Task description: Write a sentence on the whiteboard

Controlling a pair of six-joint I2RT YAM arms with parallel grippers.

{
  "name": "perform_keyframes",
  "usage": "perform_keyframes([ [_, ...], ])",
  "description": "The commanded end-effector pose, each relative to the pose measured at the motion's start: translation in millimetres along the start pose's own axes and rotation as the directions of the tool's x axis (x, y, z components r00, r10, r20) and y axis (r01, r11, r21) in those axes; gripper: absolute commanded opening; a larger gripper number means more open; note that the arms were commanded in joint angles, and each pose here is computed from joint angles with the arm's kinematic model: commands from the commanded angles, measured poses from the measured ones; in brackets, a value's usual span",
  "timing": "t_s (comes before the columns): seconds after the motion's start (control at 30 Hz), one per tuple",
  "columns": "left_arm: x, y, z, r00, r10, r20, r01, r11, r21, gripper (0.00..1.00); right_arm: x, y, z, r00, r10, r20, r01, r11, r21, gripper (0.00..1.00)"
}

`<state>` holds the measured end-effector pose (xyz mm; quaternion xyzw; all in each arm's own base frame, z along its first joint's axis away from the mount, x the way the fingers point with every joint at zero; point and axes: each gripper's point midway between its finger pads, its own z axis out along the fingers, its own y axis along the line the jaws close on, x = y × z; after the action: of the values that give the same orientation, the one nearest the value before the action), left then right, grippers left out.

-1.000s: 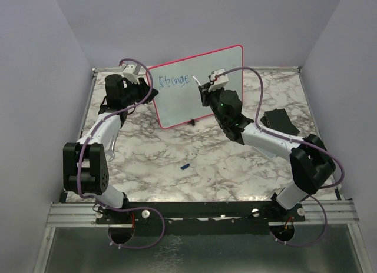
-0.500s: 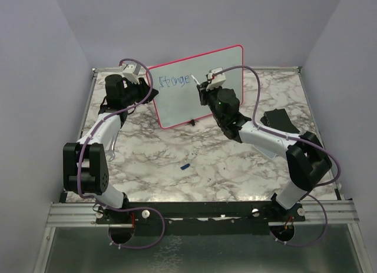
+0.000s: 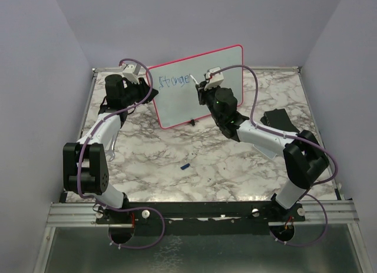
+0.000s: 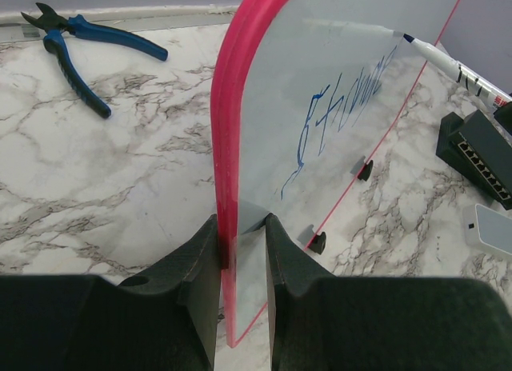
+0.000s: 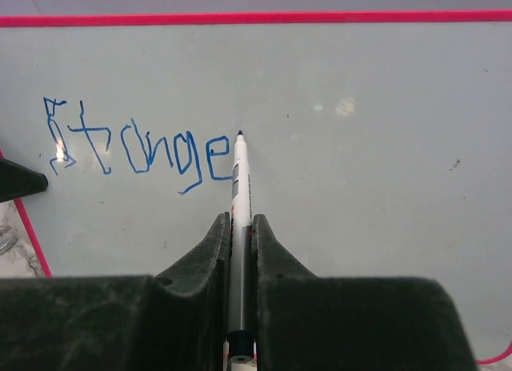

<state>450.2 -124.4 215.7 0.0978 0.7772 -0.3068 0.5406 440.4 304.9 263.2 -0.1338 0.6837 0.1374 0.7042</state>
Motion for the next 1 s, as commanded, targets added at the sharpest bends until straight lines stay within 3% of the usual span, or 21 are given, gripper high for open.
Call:
perform_keyframes([
  [0.0,-1.6,-2.4,-2.3,1.0,0.013,-0.008,-0.013,1.0,-0.01,0.11,2.3,-8.6,4.3,1.0,-0.01,-0.01,0.01,0.999,0.038,0.01],
  [0.57,-2.5,-3.4,-2.9,1.0,0.014,-0.005,-0.015,1.0,-0.009,0.11,32.0,-12.4,-11.9,0.997,0.025,-0.074,-0.022,0.999,0.047,0.01],
  [0.97,-1.7,-4.3,-3.2,1.0,0.019,-0.007,-0.019,1.0,-0.005,0.11,13.0,-9.0,-4.7,0.999,0.022,-0.027,-0.021,0.999,0.035,0.01],
])
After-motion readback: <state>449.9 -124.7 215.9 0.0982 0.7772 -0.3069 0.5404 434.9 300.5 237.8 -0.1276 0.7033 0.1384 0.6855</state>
